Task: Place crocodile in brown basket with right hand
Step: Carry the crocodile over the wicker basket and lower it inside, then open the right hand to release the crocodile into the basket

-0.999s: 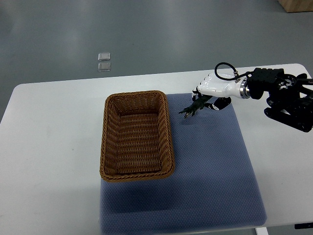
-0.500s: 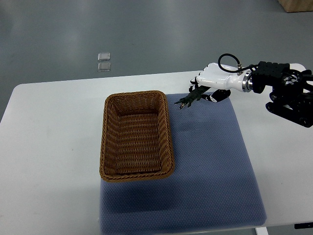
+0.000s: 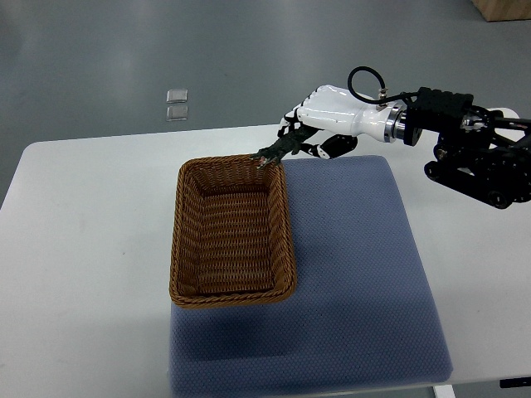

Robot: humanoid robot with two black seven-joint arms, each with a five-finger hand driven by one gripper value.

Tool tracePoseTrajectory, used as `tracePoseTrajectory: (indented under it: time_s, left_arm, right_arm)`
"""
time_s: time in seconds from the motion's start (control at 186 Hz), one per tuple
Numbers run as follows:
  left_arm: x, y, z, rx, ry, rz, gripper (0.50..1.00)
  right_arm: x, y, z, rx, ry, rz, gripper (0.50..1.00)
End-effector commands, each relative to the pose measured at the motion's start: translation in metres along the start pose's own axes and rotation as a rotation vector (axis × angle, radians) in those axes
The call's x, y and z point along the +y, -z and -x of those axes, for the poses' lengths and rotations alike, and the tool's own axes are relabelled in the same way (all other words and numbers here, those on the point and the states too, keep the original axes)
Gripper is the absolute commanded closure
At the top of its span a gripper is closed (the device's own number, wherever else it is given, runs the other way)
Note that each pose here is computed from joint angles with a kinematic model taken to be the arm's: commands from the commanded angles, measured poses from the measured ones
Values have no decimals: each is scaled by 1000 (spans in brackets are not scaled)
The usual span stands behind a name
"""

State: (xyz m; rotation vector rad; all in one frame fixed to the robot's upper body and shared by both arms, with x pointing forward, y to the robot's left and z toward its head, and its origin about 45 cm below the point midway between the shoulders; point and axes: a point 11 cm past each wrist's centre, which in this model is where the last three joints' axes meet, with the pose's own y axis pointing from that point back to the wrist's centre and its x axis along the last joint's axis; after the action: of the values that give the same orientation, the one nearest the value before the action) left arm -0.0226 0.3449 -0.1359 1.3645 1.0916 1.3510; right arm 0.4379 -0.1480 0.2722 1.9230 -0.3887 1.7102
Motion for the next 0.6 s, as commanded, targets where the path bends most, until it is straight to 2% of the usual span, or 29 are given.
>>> tracePoseTrajectory:
  time_s: [0.0, 0.172, 0.478, 0.489, 0.494, 0.5, 0.505, 0.516, 0.532, 0.596]
  left_arm:
    - [0, 0, 0, 0, 0, 0, 500]
    - [0, 0, 0, 0, 0, 0, 500]
    - [0, 0, 0, 0, 0, 0, 500]
    - [0, 0, 0, 0, 0, 0, 500]
    - [0, 0, 0, 0, 0, 0, 500]
    - [0, 0, 0, 0, 0, 0, 500]
    - [0, 0, 0, 0, 0, 0, 500]
    - [0, 0, 0, 0, 0, 0, 500]
    - [0, 0, 0, 0, -2, 0, 500]
    - [0, 0, 0, 0, 0, 0, 500]
  right_arm:
    - [-17, 35, 0, -21, -16, -105, 1000]
    - [-30, 66, 9, -39, -6, -185, 1000]
    - [-31, 72, 30, -76, 20, -186, 1000]
    - [-31, 71, 31, -77, 21, -185, 991]
    - [-31, 71, 31, -77, 21, -185, 957]
    - [-31, 71, 31, -77, 21, -185, 957]
    - [-31, 71, 31, -77, 21, -185, 926]
    - [-31, 71, 31, -77, 21, -185, 926]
    - [-31, 71, 30, -78, 19, -186, 881]
    - [-30, 71, 31, -80, 16, -183, 791]
